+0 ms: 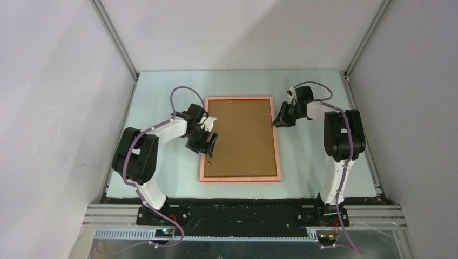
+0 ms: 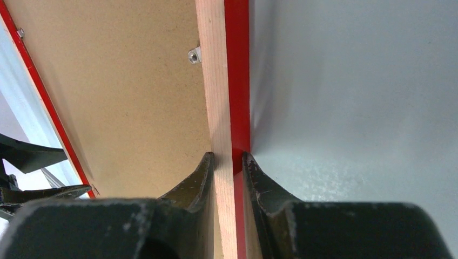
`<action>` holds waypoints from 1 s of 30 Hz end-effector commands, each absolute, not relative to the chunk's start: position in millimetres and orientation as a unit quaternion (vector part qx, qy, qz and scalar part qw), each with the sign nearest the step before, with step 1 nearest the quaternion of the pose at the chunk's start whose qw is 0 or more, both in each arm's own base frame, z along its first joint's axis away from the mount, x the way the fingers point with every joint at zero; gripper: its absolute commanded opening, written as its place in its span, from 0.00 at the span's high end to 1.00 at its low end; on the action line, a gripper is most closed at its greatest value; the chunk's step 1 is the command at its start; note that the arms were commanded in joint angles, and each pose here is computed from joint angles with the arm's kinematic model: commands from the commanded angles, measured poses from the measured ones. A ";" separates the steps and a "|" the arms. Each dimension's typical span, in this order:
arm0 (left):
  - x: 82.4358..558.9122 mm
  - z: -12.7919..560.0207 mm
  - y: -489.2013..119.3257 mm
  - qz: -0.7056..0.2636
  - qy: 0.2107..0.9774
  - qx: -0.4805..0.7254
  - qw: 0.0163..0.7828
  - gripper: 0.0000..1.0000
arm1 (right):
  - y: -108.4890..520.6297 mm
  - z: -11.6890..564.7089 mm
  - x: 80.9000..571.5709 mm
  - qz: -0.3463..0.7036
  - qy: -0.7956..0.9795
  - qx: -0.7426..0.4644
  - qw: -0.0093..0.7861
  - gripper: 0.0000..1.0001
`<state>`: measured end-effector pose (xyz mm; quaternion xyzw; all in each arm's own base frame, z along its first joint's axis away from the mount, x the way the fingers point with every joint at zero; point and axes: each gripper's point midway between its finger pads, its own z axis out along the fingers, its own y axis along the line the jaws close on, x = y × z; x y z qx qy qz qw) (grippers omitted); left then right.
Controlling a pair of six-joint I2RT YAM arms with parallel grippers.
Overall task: Put the photo into the frame
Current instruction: Install the photo frame at the center of the board.
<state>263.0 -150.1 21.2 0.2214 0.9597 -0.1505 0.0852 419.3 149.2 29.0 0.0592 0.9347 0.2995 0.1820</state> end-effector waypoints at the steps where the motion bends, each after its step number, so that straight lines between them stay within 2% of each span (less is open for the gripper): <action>1: 241.0 9.9 -137.5 -0.117 0.963 0.238 0.053 0.22 | 152.9 45.7 432.6 0.321 0.923 0.046 0.208 1.00; 19: 227.5 7.1 -137.8 -0.095 0.956 0.274 0.044 0.23 | 148.6 46.3 435.5 0.314 0.925 0.042 0.212 1.00; 24: 227.3 7.2 -137.3 -0.087 0.953 0.287 0.044 0.29 | 147.9 46.8 435.6 0.313 0.925 0.040 0.211 1.00; 30: 225.7 10.7 -132.7 -0.073 0.949 0.303 0.041 0.31 | 147.2 47.5 436.2 0.312 0.925 0.040 0.212 1.00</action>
